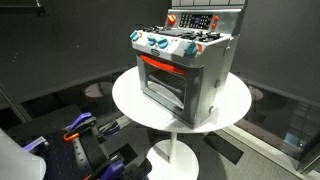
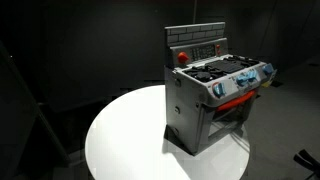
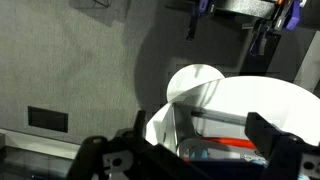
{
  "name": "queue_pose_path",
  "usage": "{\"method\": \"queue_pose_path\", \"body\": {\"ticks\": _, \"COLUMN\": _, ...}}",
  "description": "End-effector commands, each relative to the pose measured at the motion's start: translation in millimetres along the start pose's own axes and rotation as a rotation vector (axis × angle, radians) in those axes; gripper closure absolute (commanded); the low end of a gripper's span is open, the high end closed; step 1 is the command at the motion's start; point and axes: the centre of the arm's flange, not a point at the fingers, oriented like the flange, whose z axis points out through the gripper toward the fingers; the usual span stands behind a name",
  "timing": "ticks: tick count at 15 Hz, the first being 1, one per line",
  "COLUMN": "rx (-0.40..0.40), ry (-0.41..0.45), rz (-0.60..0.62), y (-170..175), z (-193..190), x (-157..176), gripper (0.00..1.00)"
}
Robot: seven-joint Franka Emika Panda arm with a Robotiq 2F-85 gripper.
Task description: Press the top right orange button on the stove
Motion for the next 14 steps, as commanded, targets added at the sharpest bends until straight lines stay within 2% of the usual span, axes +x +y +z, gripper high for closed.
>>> {"method": "queue_pose_path", "body": {"ticks": 1, "rx": -0.001, "ry": 0.001, "rz": 0.000, "y": 0, "z": -1, "x": 0, "gripper": 0.00}}
{"method": "queue_pose_path", "body": {"ticks": 6, "rx": -0.008, "ry": 0.028, "rz": 0.017, "y": 1, "z": 0, "x": 8, "gripper": 0.00}}
{"method": "queue_pose_path", "body": {"ticks": 9, "rx": -0.039, "ry": 0.086, "rz": 0.034, "y": 1, "z": 2, "x": 25, "gripper": 0.00}}
{"method": "queue_pose_path", "body": {"ticks": 14, "rx": -0.048, "ry": 0.150, "rz": 0.043, "y": -2, "z": 15, "x": 63, "gripper": 0.00}}
